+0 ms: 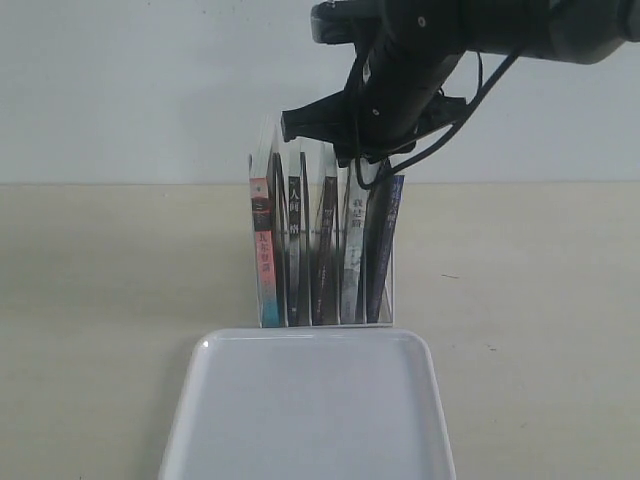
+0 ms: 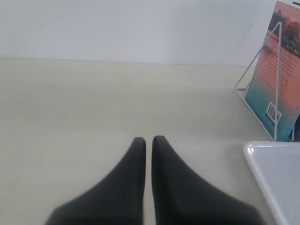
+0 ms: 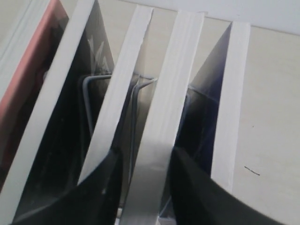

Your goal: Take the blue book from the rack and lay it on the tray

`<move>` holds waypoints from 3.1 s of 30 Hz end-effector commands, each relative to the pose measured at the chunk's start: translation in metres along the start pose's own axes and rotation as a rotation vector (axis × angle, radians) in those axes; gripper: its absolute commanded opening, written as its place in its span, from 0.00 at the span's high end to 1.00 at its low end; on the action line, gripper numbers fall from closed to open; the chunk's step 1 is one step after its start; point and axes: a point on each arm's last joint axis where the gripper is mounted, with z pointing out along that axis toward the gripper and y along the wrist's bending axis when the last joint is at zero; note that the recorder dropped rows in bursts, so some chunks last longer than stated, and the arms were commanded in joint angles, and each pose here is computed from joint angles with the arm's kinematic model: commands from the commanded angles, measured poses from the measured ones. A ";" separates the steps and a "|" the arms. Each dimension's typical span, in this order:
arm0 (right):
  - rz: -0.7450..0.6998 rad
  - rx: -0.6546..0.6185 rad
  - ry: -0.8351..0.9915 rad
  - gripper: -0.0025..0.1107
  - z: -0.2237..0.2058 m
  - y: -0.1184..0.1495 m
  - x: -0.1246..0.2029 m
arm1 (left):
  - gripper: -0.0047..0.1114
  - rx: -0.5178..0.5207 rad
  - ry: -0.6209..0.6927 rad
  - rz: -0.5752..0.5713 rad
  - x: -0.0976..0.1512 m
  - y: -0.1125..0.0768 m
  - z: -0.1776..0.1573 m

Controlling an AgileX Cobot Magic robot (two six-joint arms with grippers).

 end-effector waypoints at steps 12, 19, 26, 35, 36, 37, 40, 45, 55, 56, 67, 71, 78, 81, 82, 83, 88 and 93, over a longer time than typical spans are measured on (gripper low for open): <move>0.004 0.000 0.002 0.65 -0.001 0.001 0.000 | 0.92 0.002 0.003 -0.009 0.001 0.000 0.000; 0.005 0.003 0.010 0.65 -0.001 0.001 0.001 | 0.92 0.002 0.003 -0.009 0.001 0.000 0.000; 0.015 -0.007 0.015 0.65 -0.001 0.002 0.001 | 0.92 0.002 0.003 -0.009 0.001 0.000 0.000; 0.009 -0.002 0.027 0.65 -0.002 0.003 0.003 | 0.92 0.002 0.003 -0.009 0.001 0.000 0.000; 0.009 0.000 0.031 0.65 -0.002 0.003 0.003 | 0.92 0.002 0.003 -0.009 0.001 0.000 0.000; 0.009 0.003 0.037 0.65 -0.002 0.003 0.004 | 0.92 0.002 0.003 -0.009 0.001 0.000 0.000; 0.009 0.007 0.045 0.80 -0.002 0.003 0.005 | 0.92 0.002 0.003 -0.009 0.001 0.000 0.000; 0.010 0.007 0.045 0.98 -0.002 0.003 0.005 | 0.92 0.002 0.003 -0.009 0.001 0.000 0.000; 0.055 -0.015 -0.052 0.98 -0.029 0.000 -0.008 | 0.92 0.002 0.003 -0.009 0.001 0.000 0.000; 0.059 -0.018 -0.063 0.98 -0.034 0.000 -0.010 | 0.92 0.002 0.003 -0.009 0.001 0.000 0.000; 0.066 -0.038 -0.175 0.98 -0.084 -0.008 -0.022 | 0.92 0.002 0.003 -0.009 0.001 0.000 0.000; 0.061 -0.035 -0.209 0.98 -0.098 -0.011 -0.025 | 0.92 0.002 0.003 -0.009 0.001 0.000 0.000; 0.059 -0.035 -0.218 0.98 -0.100 -0.012 -0.026 | 0.92 0.002 0.003 -0.009 0.001 0.000 0.000; 0.058 -0.036 -0.212 0.98 -0.095 -0.011 -0.025 | 0.92 0.002 0.003 -0.009 0.001 0.000 0.000; 0.056 -0.034 -0.204 0.98 -0.091 -0.010 -0.025 | 0.92 0.002 0.003 -0.009 0.001 0.000 0.000; 0.058 -0.035 -0.200 0.98 -0.089 -0.009 -0.024 | 0.92 0.002 0.003 -0.009 0.001 0.000 0.000; 0.055 -0.024 -0.154 0.98 -0.064 -0.006 -0.020 | 0.92 0.002 0.003 -0.009 0.001 0.000 0.000; 0.049 -0.018 -0.122 0.98 -0.043 -0.002 -0.016 | 0.92 0.002 0.003 -0.009 0.001 0.000 0.000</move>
